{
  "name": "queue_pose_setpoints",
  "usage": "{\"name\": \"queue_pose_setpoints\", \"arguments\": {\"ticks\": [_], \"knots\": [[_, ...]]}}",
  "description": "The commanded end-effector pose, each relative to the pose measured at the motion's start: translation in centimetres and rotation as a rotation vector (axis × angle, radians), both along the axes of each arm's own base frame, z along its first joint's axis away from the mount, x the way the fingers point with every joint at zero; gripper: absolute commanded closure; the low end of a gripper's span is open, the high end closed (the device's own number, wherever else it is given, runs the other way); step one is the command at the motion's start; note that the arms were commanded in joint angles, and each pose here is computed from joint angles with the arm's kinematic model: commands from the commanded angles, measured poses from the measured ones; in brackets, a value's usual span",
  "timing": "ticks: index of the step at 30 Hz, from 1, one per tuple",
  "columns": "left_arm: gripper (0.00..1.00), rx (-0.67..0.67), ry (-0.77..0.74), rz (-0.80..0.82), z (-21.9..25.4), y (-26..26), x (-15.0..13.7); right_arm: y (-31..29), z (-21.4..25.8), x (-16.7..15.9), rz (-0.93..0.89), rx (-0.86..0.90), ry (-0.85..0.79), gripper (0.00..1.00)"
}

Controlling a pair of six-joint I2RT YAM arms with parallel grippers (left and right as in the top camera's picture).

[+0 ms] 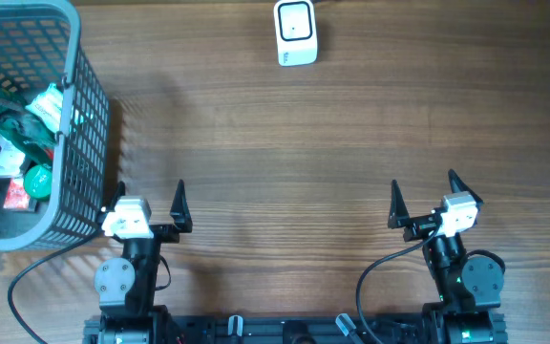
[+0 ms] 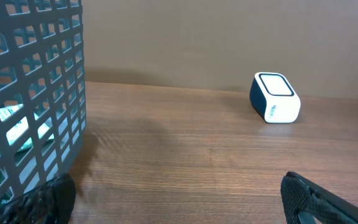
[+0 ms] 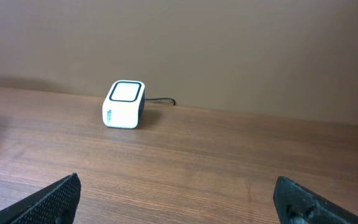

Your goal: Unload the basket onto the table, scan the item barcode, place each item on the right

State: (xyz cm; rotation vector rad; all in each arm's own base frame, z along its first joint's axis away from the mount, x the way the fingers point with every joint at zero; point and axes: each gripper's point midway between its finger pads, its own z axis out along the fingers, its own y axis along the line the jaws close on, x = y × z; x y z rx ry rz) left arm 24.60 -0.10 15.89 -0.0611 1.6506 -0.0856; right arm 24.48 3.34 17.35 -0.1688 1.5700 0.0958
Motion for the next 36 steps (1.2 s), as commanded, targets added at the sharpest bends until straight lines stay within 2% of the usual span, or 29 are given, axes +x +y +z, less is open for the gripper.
{"name": "queue_pose_setpoints", "arguments": {"ticks": [1, 31, 36], "knots": [[0.00, -0.009, -0.006, 0.011, -0.19, 0.14, 0.01, -0.16, 0.23, -0.02, -0.011, -0.003, -0.012, 0.00], [0.00, -0.013, -0.006, 0.011, -0.17, 0.12, 0.01, -0.16, 0.25, -0.02, -0.011, -0.003, -0.012, 0.00], [0.00, -0.050, -0.009, -0.029, -0.07, -0.60, 0.00, -0.16, 0.23, -0.02, -0.011, -0.003, -0.012, 0.00]]}}
